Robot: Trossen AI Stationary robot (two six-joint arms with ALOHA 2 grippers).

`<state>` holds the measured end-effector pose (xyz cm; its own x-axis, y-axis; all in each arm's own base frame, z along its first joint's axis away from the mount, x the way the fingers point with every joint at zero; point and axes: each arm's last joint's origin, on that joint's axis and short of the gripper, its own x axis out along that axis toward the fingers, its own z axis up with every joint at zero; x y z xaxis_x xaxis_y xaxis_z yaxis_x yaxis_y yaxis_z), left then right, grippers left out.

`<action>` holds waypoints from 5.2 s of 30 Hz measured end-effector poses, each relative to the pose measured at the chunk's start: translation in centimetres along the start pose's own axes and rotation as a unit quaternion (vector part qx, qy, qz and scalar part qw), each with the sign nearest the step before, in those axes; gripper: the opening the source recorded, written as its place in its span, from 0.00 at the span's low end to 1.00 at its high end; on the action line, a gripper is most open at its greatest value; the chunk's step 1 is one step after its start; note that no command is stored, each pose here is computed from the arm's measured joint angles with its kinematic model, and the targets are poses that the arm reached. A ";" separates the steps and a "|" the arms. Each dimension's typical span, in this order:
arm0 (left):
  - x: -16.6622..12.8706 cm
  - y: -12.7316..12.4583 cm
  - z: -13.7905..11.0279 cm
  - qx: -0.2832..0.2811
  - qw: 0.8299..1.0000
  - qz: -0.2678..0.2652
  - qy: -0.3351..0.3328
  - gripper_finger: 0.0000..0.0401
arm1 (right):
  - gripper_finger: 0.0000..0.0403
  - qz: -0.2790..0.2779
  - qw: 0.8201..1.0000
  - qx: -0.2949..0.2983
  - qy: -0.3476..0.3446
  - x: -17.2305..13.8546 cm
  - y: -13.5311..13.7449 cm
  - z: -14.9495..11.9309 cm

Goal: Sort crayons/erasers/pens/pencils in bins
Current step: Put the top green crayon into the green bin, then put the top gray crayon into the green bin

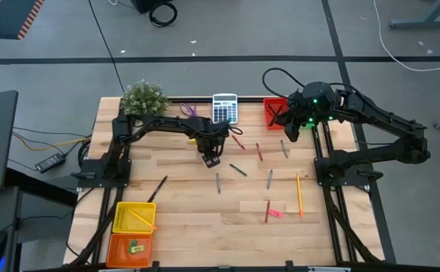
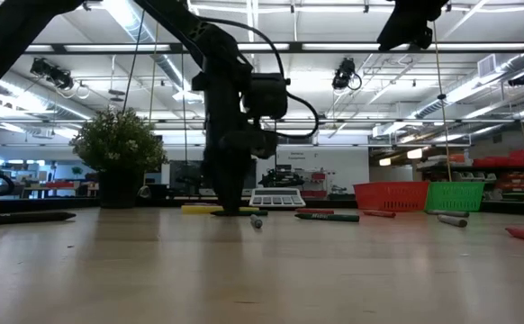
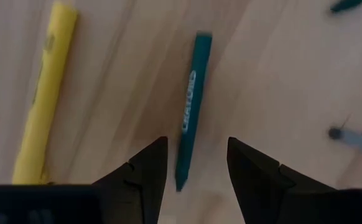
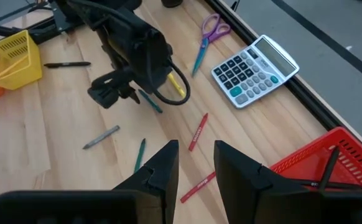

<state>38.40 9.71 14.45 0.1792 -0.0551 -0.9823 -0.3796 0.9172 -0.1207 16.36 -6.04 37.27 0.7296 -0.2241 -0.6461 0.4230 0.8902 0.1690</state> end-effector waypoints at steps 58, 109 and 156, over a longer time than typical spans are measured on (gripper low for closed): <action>-8.6 2.2 1.1 -0.098 0.977 -0.115 -0.152 0.04 | 0.27 0.011 0.942 0.212 0.259 -0.4 0.6 -5.0; -20.0 0.8 -2.6 -0.040 0.934 -0.196 -0.295 0.06 | 0.27 -0.245 0.830 0.361 0.347 16.4 -6.5 -12.0; -20.2 0.7 -2.7 -0.060 0.931 -0.218 -0.286 0.04 | 0.16 -0.261 0.831 0.330 0.365 19.1 -7.4 -14.3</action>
<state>32.03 10.41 33.77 0.7807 -0.1614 -0.6037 -0.2504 0.8043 -0.5388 19.53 -11.25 13.03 -0.0641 0.0025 -0.9979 0.9575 0.2820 -0.0608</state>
